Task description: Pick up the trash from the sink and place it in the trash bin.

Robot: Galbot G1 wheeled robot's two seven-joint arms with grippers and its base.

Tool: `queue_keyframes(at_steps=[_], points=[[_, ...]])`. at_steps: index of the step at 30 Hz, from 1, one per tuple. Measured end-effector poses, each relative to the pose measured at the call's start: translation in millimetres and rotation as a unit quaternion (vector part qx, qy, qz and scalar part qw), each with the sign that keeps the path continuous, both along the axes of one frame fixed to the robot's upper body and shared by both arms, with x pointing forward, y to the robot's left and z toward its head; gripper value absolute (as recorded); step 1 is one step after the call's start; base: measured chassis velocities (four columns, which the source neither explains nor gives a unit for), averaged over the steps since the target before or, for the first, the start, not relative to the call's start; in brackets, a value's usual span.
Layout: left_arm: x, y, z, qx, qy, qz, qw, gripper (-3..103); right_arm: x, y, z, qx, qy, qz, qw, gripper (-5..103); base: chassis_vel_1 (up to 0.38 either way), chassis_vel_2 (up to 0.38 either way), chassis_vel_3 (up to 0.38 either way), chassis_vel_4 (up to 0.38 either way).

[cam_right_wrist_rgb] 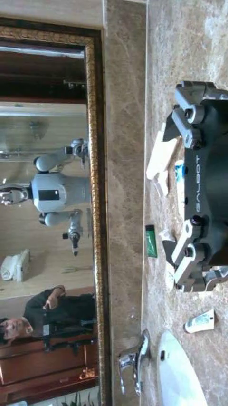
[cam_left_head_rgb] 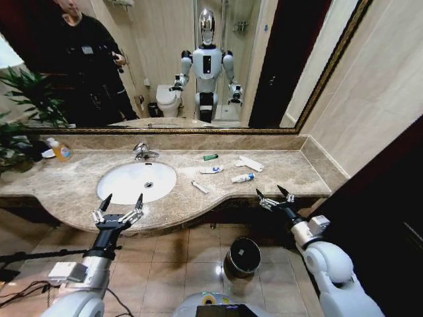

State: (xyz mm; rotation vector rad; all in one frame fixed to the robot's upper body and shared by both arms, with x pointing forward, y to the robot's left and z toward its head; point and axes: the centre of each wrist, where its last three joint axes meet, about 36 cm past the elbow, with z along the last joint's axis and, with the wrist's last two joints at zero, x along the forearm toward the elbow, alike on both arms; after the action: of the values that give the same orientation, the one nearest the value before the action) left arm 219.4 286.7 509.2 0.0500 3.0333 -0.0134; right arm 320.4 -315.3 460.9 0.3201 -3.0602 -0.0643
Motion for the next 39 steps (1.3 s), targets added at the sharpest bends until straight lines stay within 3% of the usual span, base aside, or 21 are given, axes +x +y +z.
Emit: queue_keyframes(at_steps=[9,20,29,39], points=[[0.0,0.0,0.0,0.0,0.0,0.0,1.0,100,13.0,-9.2,-1.8,-0.011,0.01,0.032,0.999,100,0.0,0.0,0.0,0.0],[0.0,0.0,0.0,0.0,0.0,0.0,1.0,100,48.9,-45.3,-3.0,-0.025,0.017,0.075,0.997,100,0.0,0.0,0.0,0.0],[0.0,0.0,0.0,0.0,0.0,0.0,1.0,100,95.9,-64.0,-3.2,-0.048,0.03,0.132,0.99,100,0.0,0.0,0.0,0.0],[0.0,0.0,0.0,0.0,0.0,0.0,1.0,100,137.0,-69.8,-0.9,-0.06,0.04,0.148,0.986,100,0.0,0.0,0.0,0.0]])
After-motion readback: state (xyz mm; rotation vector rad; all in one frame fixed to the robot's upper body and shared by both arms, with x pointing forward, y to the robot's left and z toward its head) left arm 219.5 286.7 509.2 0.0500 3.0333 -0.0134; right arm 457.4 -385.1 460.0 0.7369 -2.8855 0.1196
